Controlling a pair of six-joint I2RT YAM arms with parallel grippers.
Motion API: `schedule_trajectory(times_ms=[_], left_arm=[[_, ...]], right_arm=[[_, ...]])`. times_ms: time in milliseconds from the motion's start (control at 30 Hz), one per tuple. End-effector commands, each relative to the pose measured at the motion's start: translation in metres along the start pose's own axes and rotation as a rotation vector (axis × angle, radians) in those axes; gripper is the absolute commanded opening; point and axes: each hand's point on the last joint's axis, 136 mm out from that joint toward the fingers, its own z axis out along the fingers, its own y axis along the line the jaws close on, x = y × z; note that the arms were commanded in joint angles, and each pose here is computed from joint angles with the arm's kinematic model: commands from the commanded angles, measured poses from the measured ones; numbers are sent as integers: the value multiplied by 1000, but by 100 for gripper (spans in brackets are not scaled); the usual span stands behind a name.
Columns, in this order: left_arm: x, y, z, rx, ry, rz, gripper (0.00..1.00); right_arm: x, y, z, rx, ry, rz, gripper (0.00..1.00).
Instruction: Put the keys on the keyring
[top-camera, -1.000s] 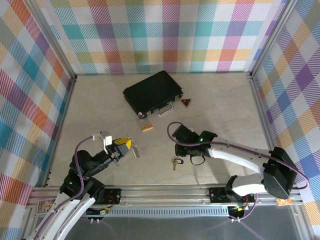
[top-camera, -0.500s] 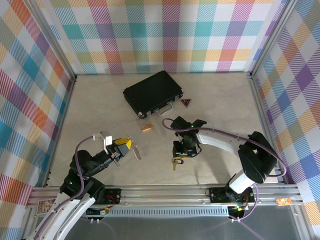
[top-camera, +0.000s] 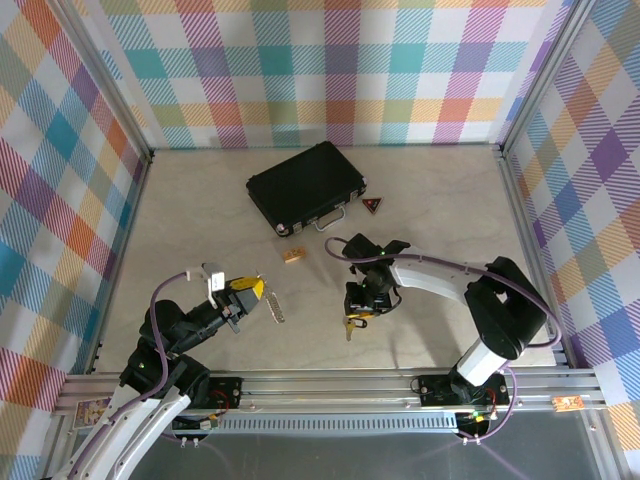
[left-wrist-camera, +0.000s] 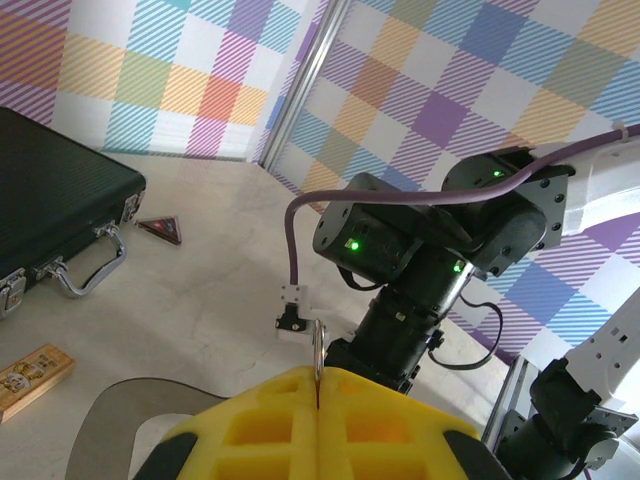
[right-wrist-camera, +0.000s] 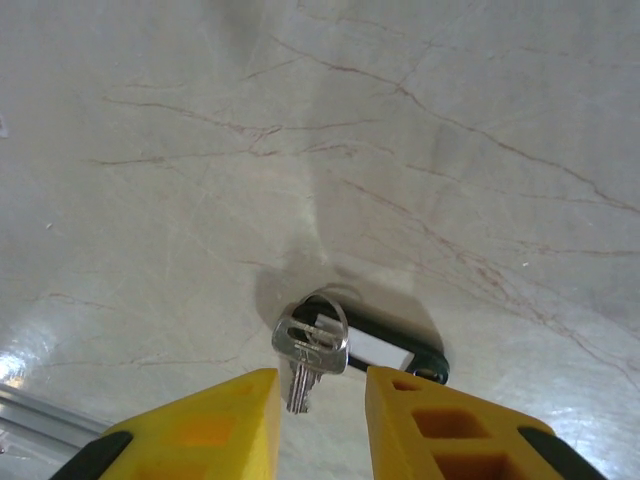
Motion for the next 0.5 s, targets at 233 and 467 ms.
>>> schedule_trajectory(times_ms=[233,467], left_arm=[[-9,-11,0,55,-39,6,0],[-10,-11,0,57,-40,7,0]], right_arm=[[-1,-8,15,-17,21,32,29],[-4,-3,20,-44,30,40,28]])
